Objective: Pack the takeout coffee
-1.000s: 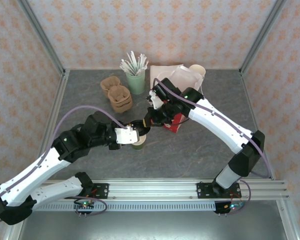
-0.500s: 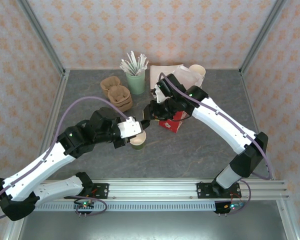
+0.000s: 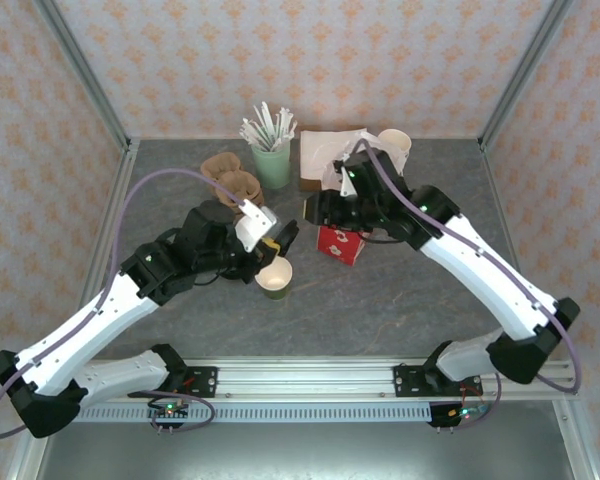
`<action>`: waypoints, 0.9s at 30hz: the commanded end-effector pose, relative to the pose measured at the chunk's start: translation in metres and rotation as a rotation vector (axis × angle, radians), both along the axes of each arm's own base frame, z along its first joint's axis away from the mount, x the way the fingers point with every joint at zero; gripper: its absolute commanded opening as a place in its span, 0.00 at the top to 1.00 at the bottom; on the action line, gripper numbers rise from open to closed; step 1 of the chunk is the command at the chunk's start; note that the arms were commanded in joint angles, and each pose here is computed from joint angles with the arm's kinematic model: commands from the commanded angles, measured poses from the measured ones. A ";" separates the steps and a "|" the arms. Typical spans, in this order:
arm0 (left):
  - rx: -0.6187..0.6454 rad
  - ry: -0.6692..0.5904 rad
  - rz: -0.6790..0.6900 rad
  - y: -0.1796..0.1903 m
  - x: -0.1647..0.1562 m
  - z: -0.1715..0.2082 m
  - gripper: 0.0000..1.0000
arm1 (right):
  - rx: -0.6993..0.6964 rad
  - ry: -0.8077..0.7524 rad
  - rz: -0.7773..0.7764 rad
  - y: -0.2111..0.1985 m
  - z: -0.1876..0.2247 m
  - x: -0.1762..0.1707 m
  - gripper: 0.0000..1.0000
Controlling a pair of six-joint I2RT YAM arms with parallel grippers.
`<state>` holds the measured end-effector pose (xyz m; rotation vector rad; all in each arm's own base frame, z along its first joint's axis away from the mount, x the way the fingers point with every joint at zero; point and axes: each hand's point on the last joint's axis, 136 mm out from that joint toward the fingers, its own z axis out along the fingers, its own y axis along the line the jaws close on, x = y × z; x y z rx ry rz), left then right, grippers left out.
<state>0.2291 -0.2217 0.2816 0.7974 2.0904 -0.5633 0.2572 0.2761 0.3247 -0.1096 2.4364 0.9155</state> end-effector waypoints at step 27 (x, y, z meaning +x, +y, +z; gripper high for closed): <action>-0.637 0.663 0.377 0.036 -0.002 -0.075 0.92 | 0.107 0.199 -0.126 0.053 -0.133 -0.021 0.54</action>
